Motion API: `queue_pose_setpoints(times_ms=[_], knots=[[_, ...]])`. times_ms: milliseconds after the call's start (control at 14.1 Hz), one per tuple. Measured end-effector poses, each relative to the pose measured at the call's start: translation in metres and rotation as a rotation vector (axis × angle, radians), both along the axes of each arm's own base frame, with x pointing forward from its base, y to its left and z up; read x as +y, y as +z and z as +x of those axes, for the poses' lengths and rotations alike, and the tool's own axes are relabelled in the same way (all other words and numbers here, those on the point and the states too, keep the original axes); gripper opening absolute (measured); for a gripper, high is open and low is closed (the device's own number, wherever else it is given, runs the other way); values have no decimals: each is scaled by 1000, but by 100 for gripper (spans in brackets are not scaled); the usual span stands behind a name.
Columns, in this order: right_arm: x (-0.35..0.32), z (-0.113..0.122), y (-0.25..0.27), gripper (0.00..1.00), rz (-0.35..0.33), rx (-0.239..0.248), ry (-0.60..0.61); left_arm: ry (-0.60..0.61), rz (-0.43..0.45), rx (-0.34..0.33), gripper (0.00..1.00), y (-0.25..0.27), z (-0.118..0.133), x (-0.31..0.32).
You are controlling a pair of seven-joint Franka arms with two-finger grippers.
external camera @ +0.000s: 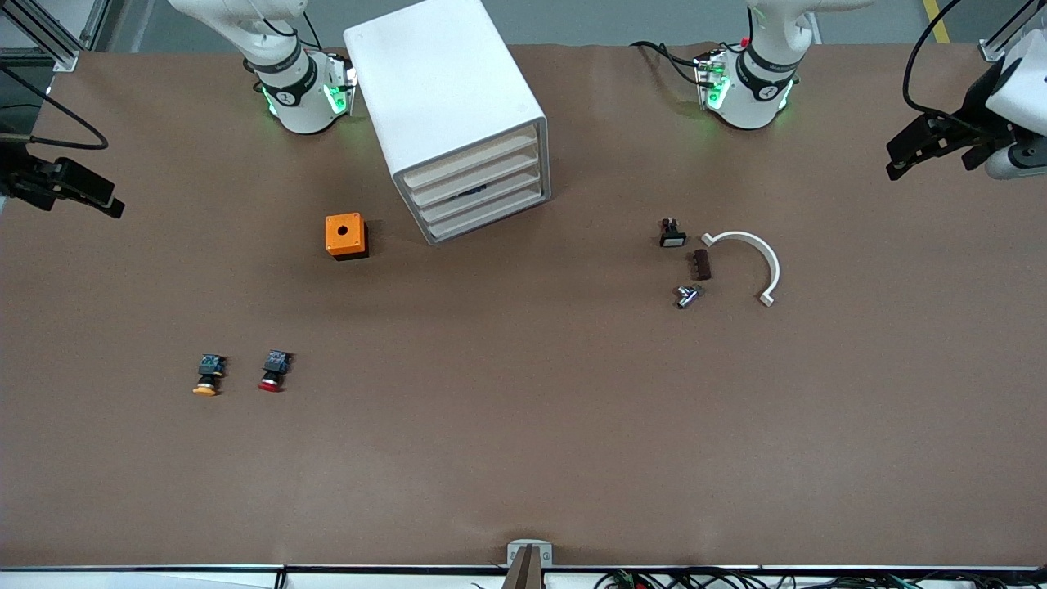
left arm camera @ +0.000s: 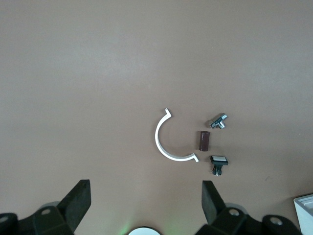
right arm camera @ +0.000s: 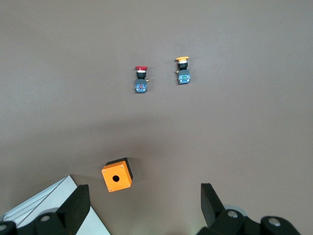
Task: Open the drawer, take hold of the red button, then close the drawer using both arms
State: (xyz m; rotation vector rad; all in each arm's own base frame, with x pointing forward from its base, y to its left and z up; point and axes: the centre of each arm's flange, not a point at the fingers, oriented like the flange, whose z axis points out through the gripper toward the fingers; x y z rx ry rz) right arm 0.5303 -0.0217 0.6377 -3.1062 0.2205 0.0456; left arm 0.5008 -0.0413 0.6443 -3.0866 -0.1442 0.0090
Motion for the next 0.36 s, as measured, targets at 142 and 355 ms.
queue_pose_setpoints(times_ms=[142,355], knots=[[0,-6,-2,100,1,2,-2,0,-1,-7,100,3,3,0],[2,-6,-3,100,4,4,-7,-1,-2,-13,100,7,3,-1]])
